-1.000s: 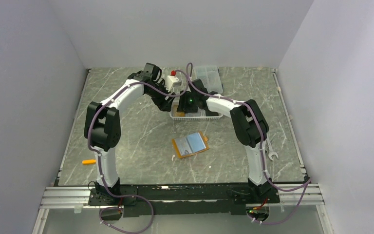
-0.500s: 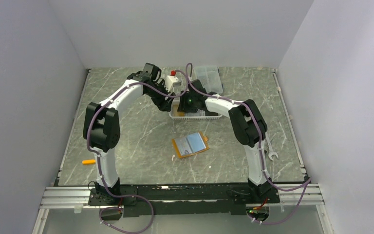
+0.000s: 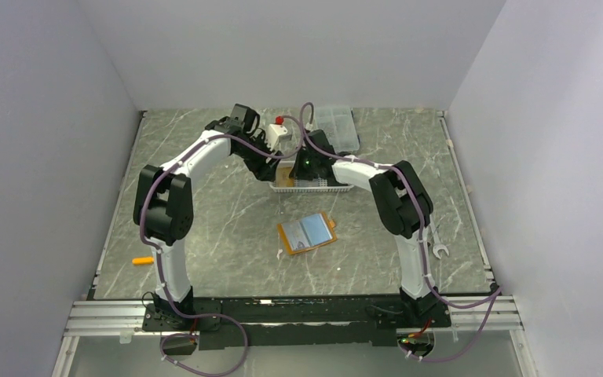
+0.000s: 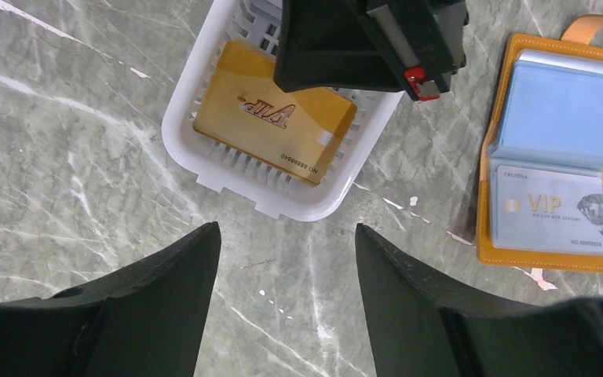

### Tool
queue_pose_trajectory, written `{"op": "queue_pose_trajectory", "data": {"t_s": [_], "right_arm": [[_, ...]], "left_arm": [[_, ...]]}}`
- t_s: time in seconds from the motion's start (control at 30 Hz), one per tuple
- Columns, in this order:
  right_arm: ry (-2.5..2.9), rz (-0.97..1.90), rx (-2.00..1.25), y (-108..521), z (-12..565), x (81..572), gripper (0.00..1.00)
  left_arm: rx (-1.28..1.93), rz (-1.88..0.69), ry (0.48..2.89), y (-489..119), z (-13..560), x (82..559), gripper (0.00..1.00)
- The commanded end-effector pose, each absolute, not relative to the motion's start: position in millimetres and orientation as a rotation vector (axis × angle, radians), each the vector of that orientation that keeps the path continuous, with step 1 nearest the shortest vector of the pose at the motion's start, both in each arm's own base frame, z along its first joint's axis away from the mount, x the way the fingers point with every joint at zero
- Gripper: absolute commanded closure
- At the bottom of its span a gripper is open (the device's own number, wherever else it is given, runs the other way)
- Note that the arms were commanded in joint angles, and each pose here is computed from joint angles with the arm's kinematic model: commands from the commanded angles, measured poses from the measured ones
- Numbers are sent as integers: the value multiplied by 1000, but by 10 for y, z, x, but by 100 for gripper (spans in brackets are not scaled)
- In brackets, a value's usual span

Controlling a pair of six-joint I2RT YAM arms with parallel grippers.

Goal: Put the credit cards into the card holder
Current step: Pick up the credit card from the storage box.

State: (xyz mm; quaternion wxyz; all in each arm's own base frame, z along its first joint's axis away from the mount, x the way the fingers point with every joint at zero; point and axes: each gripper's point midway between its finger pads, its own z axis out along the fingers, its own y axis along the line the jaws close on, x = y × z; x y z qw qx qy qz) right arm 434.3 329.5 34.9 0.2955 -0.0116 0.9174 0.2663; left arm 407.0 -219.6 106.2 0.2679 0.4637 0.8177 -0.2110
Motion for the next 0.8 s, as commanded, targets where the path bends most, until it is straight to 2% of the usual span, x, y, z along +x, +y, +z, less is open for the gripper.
{"op": "queue_pose_trajectory", "data": {"t_s": [0.0, 0.17, 0.5, 0.6, 0.77], "right_arm": [[2407, 734, -56, 3343, 495, 4233, 100], [2372, 765, -40, 3313, 607, 4215, 100], [2207, 1037, -78, 3340, 987, 4154, 100], [2188, 1072, -84, 3319, 1026, 4151, 100], [2164, 1080, -76, 3247, 1101, 4169, 100]], "left_arm": [[1232, -568, 2180, -2185, 1090, 4178, 31], [1220, -582, 2185, -2184, 1061, 4202, 32], [1149, -713, 2173, -2309, 1239, 4232, 32], [1112, -779, 2156, -2357, 1393, 4233, 23], [1080, -814, 2145, -2382, 1550, 4232, 21]]}}
